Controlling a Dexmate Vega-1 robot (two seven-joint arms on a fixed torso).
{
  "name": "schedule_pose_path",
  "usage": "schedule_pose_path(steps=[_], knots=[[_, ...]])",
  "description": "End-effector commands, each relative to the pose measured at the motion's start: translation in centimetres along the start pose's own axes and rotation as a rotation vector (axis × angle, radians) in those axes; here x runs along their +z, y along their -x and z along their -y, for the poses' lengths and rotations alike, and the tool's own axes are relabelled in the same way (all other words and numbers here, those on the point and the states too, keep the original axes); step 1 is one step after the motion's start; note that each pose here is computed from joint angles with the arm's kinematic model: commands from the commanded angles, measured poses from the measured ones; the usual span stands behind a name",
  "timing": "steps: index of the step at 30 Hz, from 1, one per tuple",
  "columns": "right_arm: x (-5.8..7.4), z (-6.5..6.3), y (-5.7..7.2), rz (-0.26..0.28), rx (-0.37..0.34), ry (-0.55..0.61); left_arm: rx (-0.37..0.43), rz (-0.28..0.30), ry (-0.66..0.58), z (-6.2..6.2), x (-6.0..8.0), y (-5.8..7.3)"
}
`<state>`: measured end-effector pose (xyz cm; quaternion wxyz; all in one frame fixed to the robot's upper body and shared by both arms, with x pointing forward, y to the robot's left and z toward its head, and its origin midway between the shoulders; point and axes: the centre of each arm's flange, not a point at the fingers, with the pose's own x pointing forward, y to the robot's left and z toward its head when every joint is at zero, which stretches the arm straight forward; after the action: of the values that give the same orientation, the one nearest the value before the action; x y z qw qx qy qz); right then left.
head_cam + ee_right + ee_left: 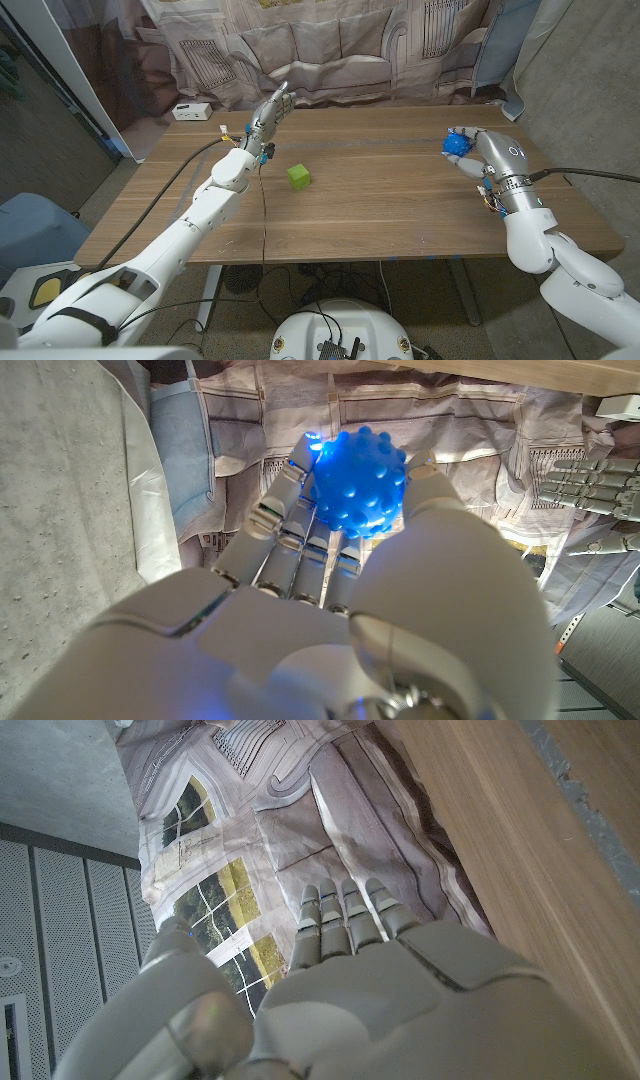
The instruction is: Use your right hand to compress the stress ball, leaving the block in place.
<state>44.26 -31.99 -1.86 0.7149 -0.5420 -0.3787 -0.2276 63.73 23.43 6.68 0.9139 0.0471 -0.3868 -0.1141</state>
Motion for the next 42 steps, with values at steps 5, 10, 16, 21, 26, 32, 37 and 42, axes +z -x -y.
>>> schedule_pose_path(steps=[5,10,16,21,26,32,37,42], knots=[[-0.28,0.1,0.52,-0.001,-0.019,-0.004,-0.001,-0.005,0.004,0.5,-0.17,0.17],[-0.29,0.12,0.68,-0.005,-0.033,-0.002,-0.001,-0.007,0.003,0.6,-0.18,0.25],[-0.29,0.08,0.71,-0.002,-0.052,-0.015,0.006,-0.009,0.004,0.56,-0.17,0.5],[-0.28,0.09,0.75,0.0,-0.056,-0.02,0.007,-0.011,0.004,0.56,-0.21,0.63],[-0.2,0.16,0.78,0.001,-0.062,-0.021,0.005,-0.01,0.003,0.56,-0.19,0.68],[-0.06,0.33,0.78,-0.001,-0.066,-0.029,0.004,-0.009,0.006,0.54,-0.2,0.72],[0.04,0.5,0.82,0.003,-0.08,-0.039,0.004,-0.007,0.008,0.47,-0.23,0.79],[0.17,0.63,0.85,0.008,-0.094,-0.052,0.004,-0.005,0.008,0.38,-0.23,0.81]])
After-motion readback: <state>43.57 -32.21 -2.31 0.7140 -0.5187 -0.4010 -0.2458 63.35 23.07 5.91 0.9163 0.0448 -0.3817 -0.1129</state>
